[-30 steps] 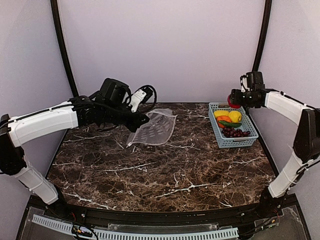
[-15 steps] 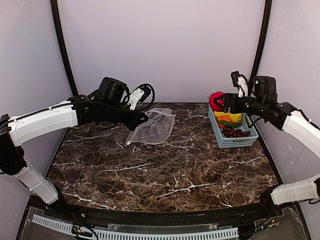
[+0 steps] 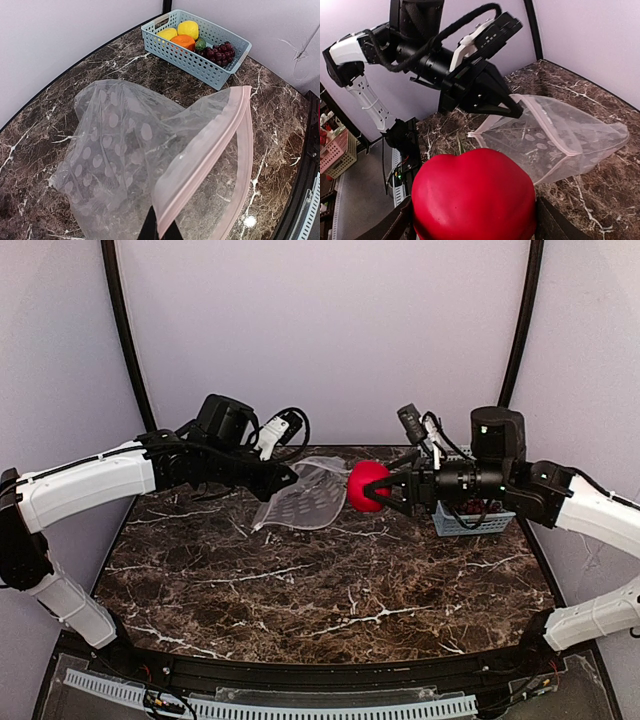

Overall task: Place the food in the zip-top bag and seal the zipper
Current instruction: Place the fake fruit in the zipper food storage bag.

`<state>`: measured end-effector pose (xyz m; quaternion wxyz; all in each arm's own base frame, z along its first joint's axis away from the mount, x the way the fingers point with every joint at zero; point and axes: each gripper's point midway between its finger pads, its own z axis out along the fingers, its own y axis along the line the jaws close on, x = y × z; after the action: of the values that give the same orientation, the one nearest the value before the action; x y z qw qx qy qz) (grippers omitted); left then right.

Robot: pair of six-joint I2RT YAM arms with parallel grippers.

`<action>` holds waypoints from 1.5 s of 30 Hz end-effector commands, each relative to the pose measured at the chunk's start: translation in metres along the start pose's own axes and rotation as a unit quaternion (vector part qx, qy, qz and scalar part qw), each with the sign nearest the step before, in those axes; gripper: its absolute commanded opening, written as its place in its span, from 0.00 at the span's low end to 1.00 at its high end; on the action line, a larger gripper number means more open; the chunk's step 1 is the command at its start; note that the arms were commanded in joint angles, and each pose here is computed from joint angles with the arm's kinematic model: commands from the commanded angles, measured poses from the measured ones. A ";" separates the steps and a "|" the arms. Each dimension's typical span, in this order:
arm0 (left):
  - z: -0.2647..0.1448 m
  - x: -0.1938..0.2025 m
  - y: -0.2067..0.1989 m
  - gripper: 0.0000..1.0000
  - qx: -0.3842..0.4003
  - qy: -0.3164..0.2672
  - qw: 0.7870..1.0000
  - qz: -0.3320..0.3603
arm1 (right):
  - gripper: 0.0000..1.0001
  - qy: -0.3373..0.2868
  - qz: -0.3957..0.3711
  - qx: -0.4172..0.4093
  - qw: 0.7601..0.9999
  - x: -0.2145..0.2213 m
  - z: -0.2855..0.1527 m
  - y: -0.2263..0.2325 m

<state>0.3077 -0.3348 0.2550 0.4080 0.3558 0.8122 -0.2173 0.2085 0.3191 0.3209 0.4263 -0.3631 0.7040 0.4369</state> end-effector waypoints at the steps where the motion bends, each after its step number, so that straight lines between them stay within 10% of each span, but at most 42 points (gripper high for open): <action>1: -0.008 -0.005 -0.001 0.01 0.006 -0.007 1.000 -0.007 | 0.65 -0.002 -0.025 -0.032 0.999 -0.004 0.026 0.024; 16: -0.007 -0.005 -0.003 0.01 0.011 -0.007 1.000 -0.008 | 0.65 0.043 -0.023 0.112 0.993 0.011 0.106 -0.008; 29: -0.009 -0.006 -0.003 0.01 0.010 -0.008 1.000 -0.006 | 0.64 0.093 -0.042 0.325 0.940 0.033 0.117 -0.072; 45: -0.007 -0.006 -0.005 0.01 0.018 -0.006 1.000 -0.008 | 0.84 0.097 -0.030 0.358 0.928 0.037 0.123 -0.084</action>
<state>0.3043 -0.3376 0.2552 0.4027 0.3606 0.8097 -0.2284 0.3008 0.3965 0.2275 0.4649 -0.2603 0.8387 0.1128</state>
